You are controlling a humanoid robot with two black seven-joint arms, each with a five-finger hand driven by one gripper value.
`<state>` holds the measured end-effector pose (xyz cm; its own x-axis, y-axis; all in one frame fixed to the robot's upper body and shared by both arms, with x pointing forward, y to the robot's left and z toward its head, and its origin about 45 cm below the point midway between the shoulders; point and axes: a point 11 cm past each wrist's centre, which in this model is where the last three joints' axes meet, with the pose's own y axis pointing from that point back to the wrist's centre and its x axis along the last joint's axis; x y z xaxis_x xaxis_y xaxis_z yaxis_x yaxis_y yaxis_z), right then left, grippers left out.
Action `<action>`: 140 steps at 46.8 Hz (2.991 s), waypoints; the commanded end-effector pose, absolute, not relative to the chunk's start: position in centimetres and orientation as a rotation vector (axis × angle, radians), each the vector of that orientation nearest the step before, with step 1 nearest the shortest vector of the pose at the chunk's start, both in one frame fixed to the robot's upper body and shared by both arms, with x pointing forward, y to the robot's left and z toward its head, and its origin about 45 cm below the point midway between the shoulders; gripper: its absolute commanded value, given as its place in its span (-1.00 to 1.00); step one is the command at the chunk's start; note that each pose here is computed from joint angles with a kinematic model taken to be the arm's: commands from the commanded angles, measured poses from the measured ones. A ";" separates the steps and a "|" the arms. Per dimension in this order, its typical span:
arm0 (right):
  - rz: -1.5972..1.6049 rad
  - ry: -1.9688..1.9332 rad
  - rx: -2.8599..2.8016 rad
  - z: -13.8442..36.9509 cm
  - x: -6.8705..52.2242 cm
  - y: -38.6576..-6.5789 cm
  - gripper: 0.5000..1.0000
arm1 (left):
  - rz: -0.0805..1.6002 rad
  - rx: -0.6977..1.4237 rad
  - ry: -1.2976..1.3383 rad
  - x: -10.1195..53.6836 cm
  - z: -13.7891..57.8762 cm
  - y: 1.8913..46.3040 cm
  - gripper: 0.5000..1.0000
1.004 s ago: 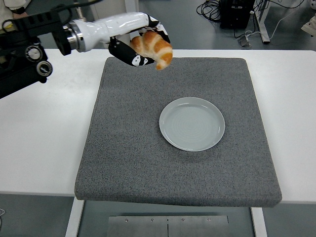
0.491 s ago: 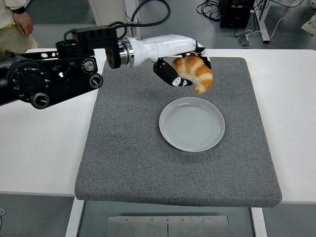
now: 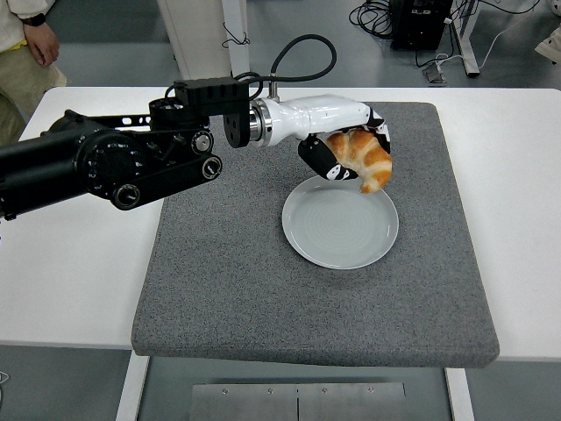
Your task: Place the bread on the plate
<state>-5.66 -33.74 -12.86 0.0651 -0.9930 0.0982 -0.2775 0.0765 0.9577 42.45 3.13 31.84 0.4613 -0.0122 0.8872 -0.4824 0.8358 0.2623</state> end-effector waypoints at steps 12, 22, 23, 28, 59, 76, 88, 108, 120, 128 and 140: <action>-0.942 -1.389 1.377 -12.9 -5.7 -33.7 1.00 | 0.260 0.540 -1.032 41.5 28.1 1.9 -1.00; -0.942 -1.389 1.377 -12.9 -5.7 -33.7 1.00 | 0.270 0.569 -1.011 41.8 26.2 2.2 -1.00; -0.940 -1.389 1.376 -12.9 -5.7 -33.7 1.00 | 0.268 0.567 -1.008 41.8 26.0 2.1 -1.00; -0.942 -1.389 1.377 -12.9 -5.7 -33.7 1.00 | 0.278 0.571 -0.996 41.9 25.2 2.3 -1.00; -0.942 -1.389 1.377 -12.9 -5.7 -33.7 1.00 | 0.289 0.607 -0.977 41.6 22.3 3.2 -1.00; -0.941 -1.388 1.378 -12.9 -5.7 -33.7 1.00 | 0.284 0.619 -0.996 41.5 21.9 3.5 -1.00; -0.941 -1.388 1.378 -12.9 -5.7 -33.7 1.00 | 0.290 0.624 -0.995 41.7 21.7 3.6 -1.00; -0.942 -1.389 1.377 -12.9 -5.7 -33.7 1.00 | 0.314 0.608 -0.945 41.7 22.4 3.3 0.88; -0.942 -1.389 1.377 -12.9 -5.7 -33.7 1.00 | 0.291 0.576 -0.960 41.3 24.1 2.7 0.88; -0.942 -1.389 1.377 -12.9 -5.7 -33.7 1.00 | 0.318 0.559 -0.913 41.9 25.7 3.5 0.88; -0.942 -1.389 1.377 -12.9 -5.7 -33.7 1.00 | 0.393 0.491 -0.841 43.3 30.0 3.7 0.88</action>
